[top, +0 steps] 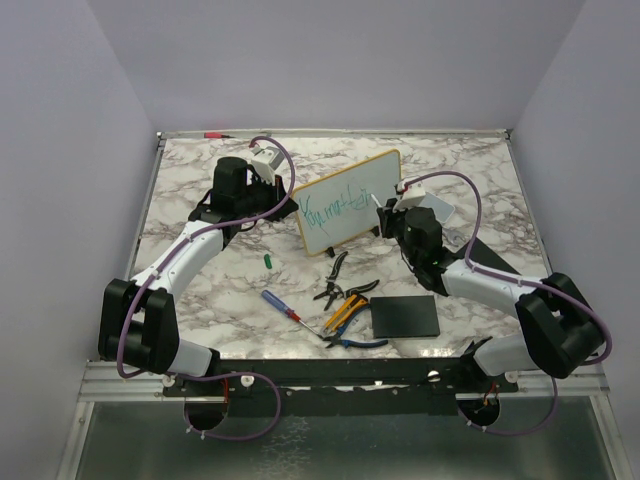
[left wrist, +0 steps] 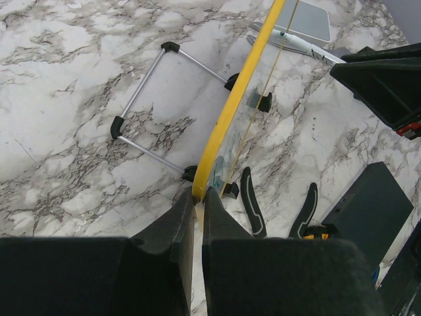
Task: Write a sentence on the whiteboard
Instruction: Write on the whiteboard at the whiteboard stand.
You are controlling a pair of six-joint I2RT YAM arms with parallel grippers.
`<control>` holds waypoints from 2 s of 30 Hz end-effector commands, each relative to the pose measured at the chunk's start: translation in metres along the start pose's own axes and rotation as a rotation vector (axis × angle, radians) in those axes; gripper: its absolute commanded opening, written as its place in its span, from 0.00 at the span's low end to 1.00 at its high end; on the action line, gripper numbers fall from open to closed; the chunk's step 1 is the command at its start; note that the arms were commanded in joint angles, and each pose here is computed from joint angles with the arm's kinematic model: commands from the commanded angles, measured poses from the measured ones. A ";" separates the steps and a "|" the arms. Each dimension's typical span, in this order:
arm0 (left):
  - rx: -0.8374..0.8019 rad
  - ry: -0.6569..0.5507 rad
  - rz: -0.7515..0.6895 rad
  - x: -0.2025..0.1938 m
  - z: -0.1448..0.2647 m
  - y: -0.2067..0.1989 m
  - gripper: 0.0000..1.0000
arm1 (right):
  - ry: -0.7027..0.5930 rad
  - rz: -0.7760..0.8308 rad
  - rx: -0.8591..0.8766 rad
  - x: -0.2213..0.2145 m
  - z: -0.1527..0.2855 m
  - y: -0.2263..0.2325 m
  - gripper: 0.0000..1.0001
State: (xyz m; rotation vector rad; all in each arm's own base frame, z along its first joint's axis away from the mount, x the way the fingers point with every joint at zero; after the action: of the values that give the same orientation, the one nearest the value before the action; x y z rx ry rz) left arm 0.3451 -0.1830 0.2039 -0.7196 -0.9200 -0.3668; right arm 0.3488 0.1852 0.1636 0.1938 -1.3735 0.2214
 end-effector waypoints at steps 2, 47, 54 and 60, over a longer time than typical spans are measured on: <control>0.020 -0.027 -0.037 0.009 0.006 -0.002 0.04 | -0.034 0.003 -0.004 0.014 0.006 -0.004 0.01; 0.034 -0.019 -0.040 0.007 0.005 0.002 0.04 | 0.006 0.018 0.118 0.011 -0.010 -0.025 0.01; 0.033 -0.020 -0.040 0.008 0.005 0.002 0.03 | 0.048 0.016 0.171 -0.005 -0.005 -0.017 0.01; 0.031 -0.018 -0.038 0.007 0.004 0.002 0.03 | 0.091 0.006 0.154 -0.019 -0.003 -0.020 0.01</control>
State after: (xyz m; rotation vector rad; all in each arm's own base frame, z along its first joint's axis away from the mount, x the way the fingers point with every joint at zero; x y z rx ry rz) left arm 0.3452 -0.1818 0.2034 -0.7091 -0.9212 -0.3684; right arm 0.3589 0.1648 0.1627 0.2919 -1.3262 0.3185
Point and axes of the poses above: each gripper's point midway between its finger pads, its own z axis back along the fingers, its own y axis along the line the jaws close on, x = y × z, the point moved 3 cm from there along z, back along the fingers, and after that the axes turned 3 degrees about z, right-handed, at the moved point
